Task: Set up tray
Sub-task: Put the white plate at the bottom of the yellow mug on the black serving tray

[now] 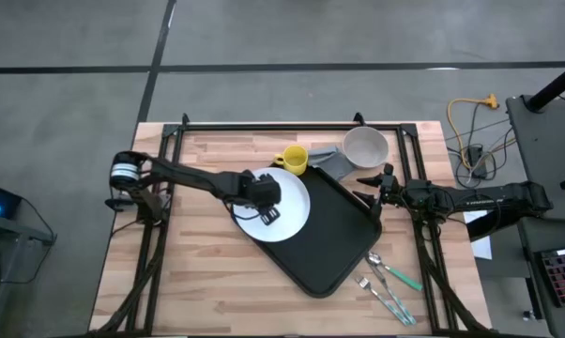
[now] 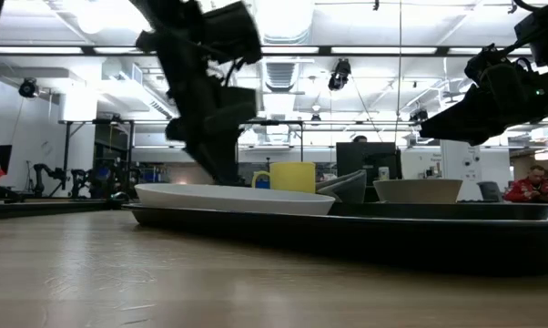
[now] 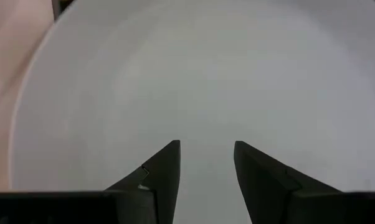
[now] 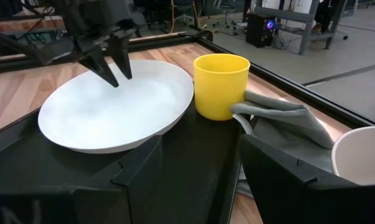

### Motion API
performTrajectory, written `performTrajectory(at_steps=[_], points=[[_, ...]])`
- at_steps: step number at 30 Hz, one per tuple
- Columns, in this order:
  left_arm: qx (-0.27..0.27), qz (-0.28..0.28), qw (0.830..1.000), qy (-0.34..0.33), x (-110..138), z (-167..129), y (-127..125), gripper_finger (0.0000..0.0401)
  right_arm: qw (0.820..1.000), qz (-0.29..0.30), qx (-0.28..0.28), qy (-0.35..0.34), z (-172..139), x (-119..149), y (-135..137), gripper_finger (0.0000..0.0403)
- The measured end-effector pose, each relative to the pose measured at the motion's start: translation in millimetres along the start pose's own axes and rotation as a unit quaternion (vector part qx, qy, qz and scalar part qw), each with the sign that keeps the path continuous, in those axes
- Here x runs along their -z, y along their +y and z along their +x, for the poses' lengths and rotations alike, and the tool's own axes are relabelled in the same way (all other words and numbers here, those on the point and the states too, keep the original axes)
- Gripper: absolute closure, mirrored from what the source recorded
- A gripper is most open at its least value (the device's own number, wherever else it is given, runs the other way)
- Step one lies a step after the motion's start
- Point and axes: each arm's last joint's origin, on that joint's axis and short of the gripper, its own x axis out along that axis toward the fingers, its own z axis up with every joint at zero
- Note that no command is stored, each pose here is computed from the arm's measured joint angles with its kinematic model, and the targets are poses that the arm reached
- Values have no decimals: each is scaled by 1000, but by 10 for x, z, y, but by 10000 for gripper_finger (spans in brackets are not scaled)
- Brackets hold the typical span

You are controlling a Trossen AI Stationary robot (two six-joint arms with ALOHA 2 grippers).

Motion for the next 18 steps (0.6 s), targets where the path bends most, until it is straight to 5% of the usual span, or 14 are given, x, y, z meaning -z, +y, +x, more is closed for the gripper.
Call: performTrajectory(at_steps=[18], points=[[-20, -32, 999, 25, 179, 193, 152, 265, 1000, 0, 0, 0, 0, 1, -1, 195]])
